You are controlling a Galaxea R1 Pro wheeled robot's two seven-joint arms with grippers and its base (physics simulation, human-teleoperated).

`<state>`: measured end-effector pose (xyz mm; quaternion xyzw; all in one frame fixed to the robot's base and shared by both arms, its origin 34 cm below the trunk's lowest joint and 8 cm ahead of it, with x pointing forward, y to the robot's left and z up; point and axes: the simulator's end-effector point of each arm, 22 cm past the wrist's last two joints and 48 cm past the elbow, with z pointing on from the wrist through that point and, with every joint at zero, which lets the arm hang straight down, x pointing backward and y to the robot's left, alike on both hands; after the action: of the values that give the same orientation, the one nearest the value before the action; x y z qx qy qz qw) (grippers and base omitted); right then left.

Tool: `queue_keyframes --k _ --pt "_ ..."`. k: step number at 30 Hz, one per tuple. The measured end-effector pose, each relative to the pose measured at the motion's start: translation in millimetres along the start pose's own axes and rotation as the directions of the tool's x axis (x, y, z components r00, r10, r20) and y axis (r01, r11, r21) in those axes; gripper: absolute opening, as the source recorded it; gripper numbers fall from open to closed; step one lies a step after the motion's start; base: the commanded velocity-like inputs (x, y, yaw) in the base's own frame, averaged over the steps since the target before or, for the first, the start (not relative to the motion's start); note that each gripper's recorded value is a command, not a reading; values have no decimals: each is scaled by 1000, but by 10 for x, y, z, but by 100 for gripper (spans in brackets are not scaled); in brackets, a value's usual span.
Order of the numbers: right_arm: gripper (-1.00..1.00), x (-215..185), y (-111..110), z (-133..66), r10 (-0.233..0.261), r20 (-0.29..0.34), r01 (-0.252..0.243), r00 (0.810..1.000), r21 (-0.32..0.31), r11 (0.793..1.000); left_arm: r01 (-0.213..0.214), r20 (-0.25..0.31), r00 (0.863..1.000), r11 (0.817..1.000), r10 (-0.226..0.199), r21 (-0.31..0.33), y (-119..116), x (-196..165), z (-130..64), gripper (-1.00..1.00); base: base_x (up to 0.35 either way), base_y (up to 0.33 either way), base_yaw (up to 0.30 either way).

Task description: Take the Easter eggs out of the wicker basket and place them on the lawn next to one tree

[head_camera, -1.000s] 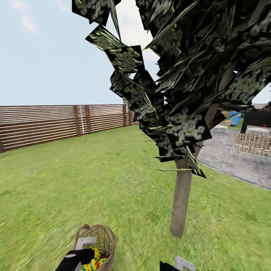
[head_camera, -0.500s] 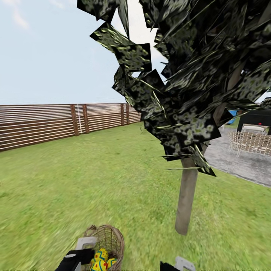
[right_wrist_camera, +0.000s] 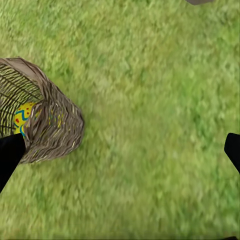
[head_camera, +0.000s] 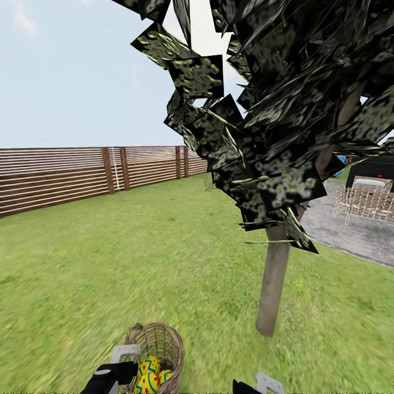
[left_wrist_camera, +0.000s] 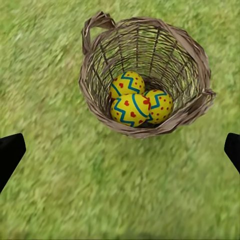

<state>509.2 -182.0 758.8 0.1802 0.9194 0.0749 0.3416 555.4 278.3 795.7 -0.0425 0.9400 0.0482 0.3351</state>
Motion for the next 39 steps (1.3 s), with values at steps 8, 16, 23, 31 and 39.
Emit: queue_keyframes --k 8,16,23,31,39 --pt "100 53 -22 16 -1 -12 1 1000 4 1000 -1 -13 1000 1000 1 -2 11 57 26 100 43 37 0" --pt "100 94 -50 29 -2 -21 2 1000 9 1000 -2 -23 1000 1000 2 -4 15 104 46 100 190 181 0" --pt "100 104 -76 32 -5 -20 5 1000 13 1000 -3 -25 1000 1000 3 -4 11 112 52 100 99 120 0" --pt "100 101 -63 29 -4 -18 4 1000 11 1000 -5 -24 1000 1000 4 -4 13 109 51 100 30 96 -45" --pt "100 88 -55 24 -3 -15 3 1000 9 1000 -4 -21 1000 1000 4 -5 15 96 44 100 110 249 -174"
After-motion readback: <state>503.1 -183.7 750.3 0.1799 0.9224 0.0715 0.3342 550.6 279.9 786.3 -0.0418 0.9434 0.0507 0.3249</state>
